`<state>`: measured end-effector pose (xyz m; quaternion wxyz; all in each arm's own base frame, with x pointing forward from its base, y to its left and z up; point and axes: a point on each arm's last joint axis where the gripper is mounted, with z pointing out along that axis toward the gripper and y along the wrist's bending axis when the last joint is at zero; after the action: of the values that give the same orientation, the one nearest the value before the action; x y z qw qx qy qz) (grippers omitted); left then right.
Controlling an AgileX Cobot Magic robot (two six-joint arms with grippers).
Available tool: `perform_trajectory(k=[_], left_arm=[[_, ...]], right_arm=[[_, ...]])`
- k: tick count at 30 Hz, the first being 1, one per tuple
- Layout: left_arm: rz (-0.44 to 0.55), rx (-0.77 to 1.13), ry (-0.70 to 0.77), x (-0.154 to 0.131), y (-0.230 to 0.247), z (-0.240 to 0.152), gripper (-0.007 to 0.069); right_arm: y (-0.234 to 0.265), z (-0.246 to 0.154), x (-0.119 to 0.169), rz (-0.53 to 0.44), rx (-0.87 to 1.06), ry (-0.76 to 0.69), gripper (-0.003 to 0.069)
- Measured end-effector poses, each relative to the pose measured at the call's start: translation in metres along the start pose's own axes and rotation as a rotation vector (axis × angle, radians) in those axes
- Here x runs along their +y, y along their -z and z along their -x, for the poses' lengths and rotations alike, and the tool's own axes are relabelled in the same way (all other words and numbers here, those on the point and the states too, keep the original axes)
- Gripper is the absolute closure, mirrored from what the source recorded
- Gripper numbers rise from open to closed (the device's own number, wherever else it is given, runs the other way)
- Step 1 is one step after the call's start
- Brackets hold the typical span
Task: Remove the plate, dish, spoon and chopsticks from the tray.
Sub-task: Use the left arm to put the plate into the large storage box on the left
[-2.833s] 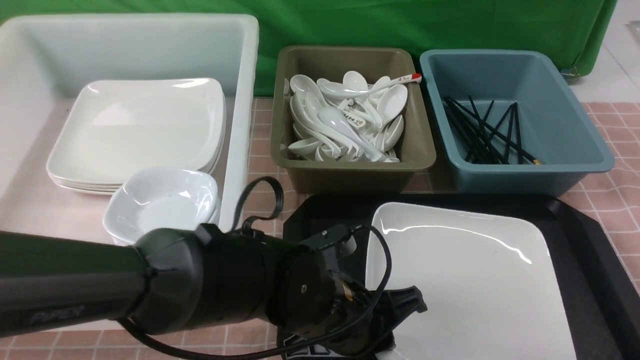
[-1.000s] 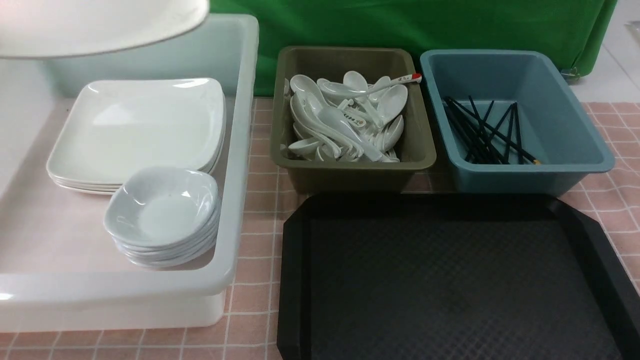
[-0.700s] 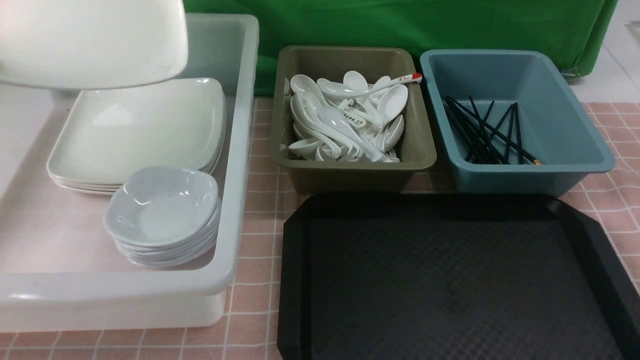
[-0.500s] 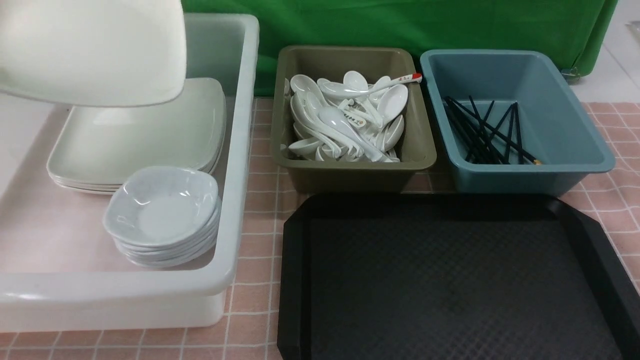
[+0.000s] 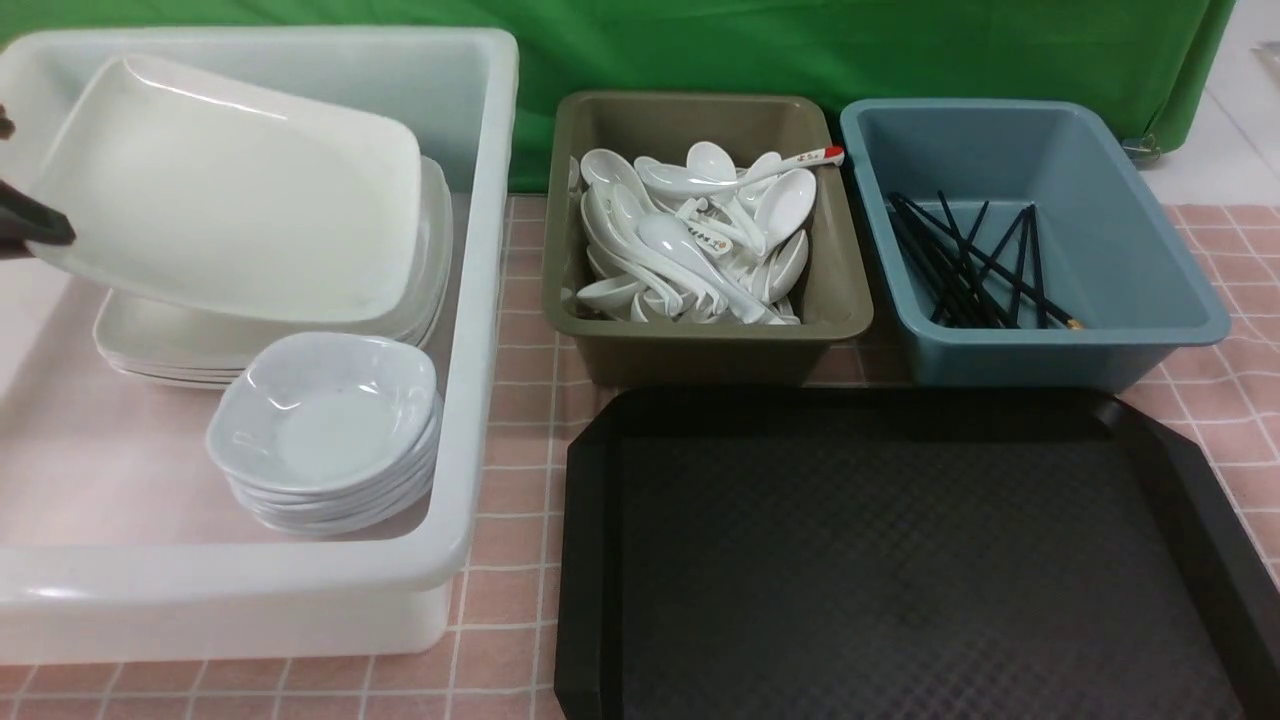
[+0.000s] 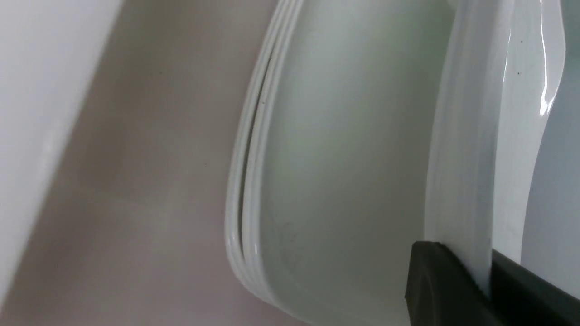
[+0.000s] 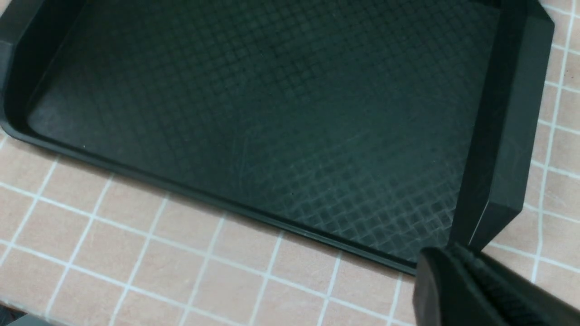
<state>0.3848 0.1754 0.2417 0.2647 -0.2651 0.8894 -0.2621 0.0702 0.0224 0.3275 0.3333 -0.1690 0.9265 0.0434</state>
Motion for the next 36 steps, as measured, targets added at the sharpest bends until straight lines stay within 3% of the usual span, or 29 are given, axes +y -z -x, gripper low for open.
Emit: perform_trajectory(k=[22, 33, 36], left_arm=[[0.049, -0.028, -0.044, -0.008, -0.046, -0.001, 0.0555], [0.145, -0.019, -0.067, 0.002, -0.05, -0.002, 0.0262], [0.144, -0.016, -0.056, 0.002, -0.05, -0.001, 0.0236]], right_arm=[[0.0, 0.0, 0.0, 0.002, -0.003, -0.003, 0.0571], [0.011, 0.006, 0.0, 0.001, -0.025, -0.02, 0.0561], [0.018, 0.007, 0.0, 0.001, -0.026, -0.022, 0.0561]])
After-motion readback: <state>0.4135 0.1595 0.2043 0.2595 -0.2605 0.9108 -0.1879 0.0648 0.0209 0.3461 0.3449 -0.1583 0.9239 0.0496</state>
